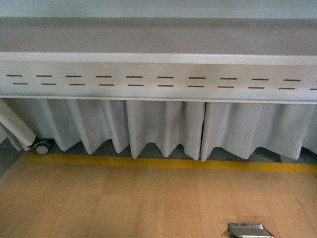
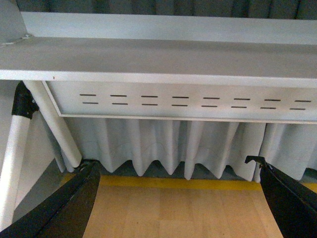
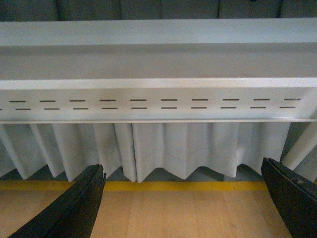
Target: Open oven
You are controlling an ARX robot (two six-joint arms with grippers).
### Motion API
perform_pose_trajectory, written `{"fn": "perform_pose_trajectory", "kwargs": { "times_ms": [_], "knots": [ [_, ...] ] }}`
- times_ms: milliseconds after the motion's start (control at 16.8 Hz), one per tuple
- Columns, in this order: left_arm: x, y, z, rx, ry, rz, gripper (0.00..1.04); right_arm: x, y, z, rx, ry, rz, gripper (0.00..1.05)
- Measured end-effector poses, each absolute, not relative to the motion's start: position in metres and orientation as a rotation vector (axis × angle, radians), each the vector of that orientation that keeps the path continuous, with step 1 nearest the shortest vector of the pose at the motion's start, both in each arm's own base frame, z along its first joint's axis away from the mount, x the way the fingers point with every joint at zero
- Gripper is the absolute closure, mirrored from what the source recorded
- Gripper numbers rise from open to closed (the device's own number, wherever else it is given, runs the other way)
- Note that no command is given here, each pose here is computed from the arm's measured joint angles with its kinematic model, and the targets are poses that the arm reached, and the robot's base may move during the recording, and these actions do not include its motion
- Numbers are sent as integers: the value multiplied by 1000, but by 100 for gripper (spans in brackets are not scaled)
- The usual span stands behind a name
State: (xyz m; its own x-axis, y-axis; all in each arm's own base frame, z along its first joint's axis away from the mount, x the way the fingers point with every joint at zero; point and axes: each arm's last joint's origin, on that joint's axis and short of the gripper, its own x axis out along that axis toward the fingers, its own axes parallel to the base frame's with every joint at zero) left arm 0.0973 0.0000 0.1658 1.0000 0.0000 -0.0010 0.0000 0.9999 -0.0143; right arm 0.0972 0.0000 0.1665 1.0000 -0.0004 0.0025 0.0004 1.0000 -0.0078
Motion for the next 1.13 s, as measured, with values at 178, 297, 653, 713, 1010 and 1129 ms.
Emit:
{"fn": "perform_pose_trajectory", "kwargs": {
  "times_ms": [178, 297, 653, 713, 1010, 1129],
  "knots": [
    [97, 0, 166, -14, -2, 2, 7, 97, 0, 167, -8, -3, -1, 7],
    [97, 0, 166, -14, -2, 1, 7, 97, 0, 167, -8, -4, 1, 7],
    [97, 0, 166, -14, -3, 0, 7, 97, 0, 167, -8, -4, 0, 7],
    [97, 0, 166, -14, -3, 0, 7, 97, 0, 167, -7, -5, -1, 7],
    [97, 0, 167, -14, -7, 0, 7, 97, 0, 167, -7, -8, 0, 7],
    [97, 0, 166, -13, -4, 0, 7, 97, 0, 167, -7, -6, 0, 7]
  ]
}}
